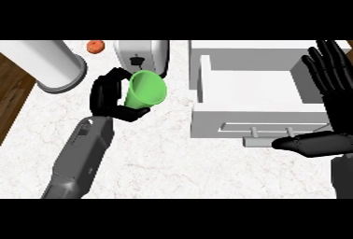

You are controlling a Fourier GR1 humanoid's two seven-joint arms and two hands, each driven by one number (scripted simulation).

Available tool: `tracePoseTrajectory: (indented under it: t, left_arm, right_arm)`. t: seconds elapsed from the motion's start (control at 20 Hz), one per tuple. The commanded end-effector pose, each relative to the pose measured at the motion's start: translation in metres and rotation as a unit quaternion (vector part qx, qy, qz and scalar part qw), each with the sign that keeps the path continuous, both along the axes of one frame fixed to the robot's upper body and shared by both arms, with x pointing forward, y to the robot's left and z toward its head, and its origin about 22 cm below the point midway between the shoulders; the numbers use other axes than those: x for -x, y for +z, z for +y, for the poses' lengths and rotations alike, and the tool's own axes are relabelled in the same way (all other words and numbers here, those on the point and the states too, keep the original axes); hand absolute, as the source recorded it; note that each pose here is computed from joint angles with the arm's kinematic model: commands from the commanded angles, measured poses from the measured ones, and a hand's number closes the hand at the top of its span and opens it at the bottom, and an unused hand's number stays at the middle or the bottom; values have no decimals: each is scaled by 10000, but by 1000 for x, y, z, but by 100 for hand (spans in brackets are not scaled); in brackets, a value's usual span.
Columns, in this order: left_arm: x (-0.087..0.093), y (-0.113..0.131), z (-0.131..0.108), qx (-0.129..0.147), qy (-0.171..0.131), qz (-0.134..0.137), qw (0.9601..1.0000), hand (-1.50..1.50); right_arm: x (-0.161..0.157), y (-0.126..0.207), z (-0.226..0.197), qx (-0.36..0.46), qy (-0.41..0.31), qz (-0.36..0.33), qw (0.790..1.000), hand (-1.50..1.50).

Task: Pick up the cup, place it into the drawer and close the drawer

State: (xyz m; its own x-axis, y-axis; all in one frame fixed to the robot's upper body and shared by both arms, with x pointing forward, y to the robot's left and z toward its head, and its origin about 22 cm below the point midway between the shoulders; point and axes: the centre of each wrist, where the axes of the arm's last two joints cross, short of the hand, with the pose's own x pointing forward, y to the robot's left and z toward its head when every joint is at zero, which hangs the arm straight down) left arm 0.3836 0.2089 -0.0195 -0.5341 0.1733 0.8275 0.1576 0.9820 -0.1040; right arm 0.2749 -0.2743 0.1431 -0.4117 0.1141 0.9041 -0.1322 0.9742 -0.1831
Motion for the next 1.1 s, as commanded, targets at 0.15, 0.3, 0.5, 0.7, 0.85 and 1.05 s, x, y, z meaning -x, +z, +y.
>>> tracePoseTrajectory:
  t: [0.15, 0.3, 0.5, 0.7, 0.85, 1.05]
  left_arm:
    - [-29, 94, -75, -189, -388, -268, 9987, 150]
    - [-28, 133, -94, -391, -452, -166, 9981, 150]
    - [-35, 161, -124, -665, -400, -115, 9969, 150]
    - [-45, 196, -158, -813, -274, 240, 9960, 150]
    - [-52, 213, -175, -1055, -155, 625, 9923, 150]
    - [-59, 189, -176, -1416, 116, 909, 9857, 150]
  right_arm:
    - [-1, -5, 1, -141, 24, -46, 9999, -150]
    - [-2, -7, -9, -45, -114, 3, 9999, -150]
    - [-11, -10, -3, -31, -130, -53, 9999, -150]
    - [-14, -4, 0, -17, -32, -123, 9999, -150]
    - [-3, 10, 17, 56, 19, -177, 9998, -150]
    - [-7, 5, 1, -10, 175, -177, 9997, -150]
